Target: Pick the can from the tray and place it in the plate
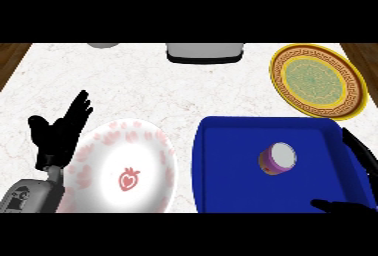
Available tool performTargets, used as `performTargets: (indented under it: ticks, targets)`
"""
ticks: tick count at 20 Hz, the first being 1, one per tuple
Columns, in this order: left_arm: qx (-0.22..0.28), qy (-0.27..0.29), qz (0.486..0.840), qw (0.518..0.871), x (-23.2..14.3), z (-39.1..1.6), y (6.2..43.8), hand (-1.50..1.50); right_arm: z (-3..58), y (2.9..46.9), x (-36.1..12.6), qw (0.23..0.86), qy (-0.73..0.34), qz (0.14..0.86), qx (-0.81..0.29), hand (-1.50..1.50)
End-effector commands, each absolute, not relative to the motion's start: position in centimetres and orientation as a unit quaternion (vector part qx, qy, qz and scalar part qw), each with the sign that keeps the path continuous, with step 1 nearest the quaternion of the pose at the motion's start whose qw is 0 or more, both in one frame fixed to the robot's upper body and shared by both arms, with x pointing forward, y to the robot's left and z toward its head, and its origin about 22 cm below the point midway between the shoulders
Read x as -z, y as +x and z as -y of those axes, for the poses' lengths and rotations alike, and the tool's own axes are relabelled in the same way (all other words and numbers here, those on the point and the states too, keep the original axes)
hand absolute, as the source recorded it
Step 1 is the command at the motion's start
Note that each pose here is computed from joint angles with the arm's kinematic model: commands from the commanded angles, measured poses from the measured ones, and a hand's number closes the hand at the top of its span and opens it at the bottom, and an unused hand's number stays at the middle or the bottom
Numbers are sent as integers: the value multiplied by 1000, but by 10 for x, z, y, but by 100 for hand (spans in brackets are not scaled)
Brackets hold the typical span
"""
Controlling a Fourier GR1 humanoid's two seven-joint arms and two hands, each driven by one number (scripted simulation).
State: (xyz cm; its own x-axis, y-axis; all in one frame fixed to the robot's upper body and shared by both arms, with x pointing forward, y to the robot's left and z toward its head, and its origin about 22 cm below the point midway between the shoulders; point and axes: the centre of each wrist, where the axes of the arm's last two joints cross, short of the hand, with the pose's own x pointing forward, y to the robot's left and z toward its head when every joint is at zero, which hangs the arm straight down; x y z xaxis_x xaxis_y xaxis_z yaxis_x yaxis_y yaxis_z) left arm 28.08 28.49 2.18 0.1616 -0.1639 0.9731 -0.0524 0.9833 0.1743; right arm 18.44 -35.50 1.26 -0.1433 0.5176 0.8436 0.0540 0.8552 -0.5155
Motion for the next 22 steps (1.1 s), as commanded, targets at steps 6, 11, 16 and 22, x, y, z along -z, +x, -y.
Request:
performTargets:
  ticks: [6, 11, 16, 22]
  targets:
    - [42, 81, 641, 762, -15, -299, 269, 0, 321, 196, -48, 680, -197, 646, -285, -150]
    - [37, 91, 647, 756, -16, -276, 296, 0, 317, 210, -52, 676, -236, 613, -335, -150]
    - [36, 77, 646, 759, -19, -292, 289, 0, 298, 213, -47, 698, -240, 564, -371, -150]
    - [37, 77, 646, 759, -9, -285, 280, 0, 284, 228, -39, 703, -240, 536, -402, -150]
